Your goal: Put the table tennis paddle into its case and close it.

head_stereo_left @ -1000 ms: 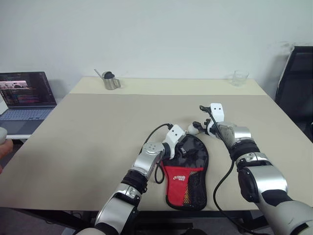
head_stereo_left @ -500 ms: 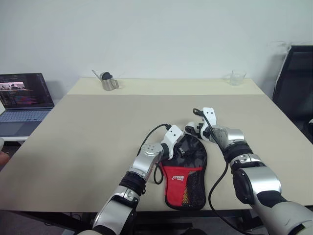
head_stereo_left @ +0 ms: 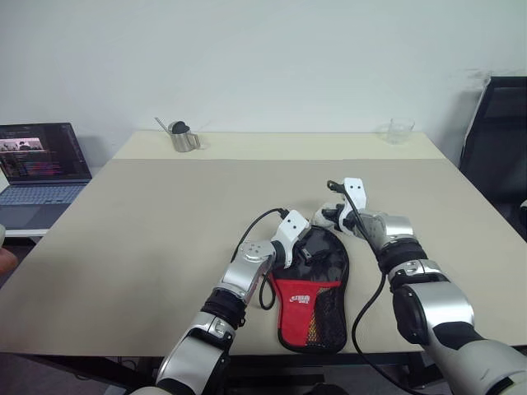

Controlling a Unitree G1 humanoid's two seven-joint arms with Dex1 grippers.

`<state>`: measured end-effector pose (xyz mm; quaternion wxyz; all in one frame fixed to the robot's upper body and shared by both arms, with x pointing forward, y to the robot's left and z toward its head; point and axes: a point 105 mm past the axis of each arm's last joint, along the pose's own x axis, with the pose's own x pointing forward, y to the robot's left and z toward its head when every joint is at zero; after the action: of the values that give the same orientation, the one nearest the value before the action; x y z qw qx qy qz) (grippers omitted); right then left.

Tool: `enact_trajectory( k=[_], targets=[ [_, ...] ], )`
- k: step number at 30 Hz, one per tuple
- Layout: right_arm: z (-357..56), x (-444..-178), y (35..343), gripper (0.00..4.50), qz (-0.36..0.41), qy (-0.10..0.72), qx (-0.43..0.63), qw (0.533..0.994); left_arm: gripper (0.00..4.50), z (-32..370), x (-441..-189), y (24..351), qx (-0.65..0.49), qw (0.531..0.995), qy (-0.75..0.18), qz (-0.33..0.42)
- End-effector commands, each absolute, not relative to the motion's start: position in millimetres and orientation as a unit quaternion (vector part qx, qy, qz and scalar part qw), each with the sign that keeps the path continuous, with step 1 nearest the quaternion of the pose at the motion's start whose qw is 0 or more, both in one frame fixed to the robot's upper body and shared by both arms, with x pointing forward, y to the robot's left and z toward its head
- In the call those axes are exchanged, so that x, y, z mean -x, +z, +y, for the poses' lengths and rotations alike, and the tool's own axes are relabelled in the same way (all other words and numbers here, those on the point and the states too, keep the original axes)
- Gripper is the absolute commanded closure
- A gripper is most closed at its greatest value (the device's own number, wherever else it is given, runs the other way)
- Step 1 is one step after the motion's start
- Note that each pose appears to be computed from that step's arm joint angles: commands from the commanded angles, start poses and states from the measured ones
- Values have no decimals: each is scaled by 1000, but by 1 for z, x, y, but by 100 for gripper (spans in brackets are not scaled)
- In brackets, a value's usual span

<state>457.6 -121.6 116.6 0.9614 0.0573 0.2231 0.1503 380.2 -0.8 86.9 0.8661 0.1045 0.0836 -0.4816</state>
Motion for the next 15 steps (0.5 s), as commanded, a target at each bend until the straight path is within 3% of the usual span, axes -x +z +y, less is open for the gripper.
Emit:
enact_trajectory(
  k=[1,15],
  targets=[
    [-143,-462,133,420,194,128,-49,971,39,5,-375,62,-102,864,-476,130],
    [-197,-457,141,420,183,77,-20,980,39,4,-373,58,-111,858,-482,135]
  ],
)
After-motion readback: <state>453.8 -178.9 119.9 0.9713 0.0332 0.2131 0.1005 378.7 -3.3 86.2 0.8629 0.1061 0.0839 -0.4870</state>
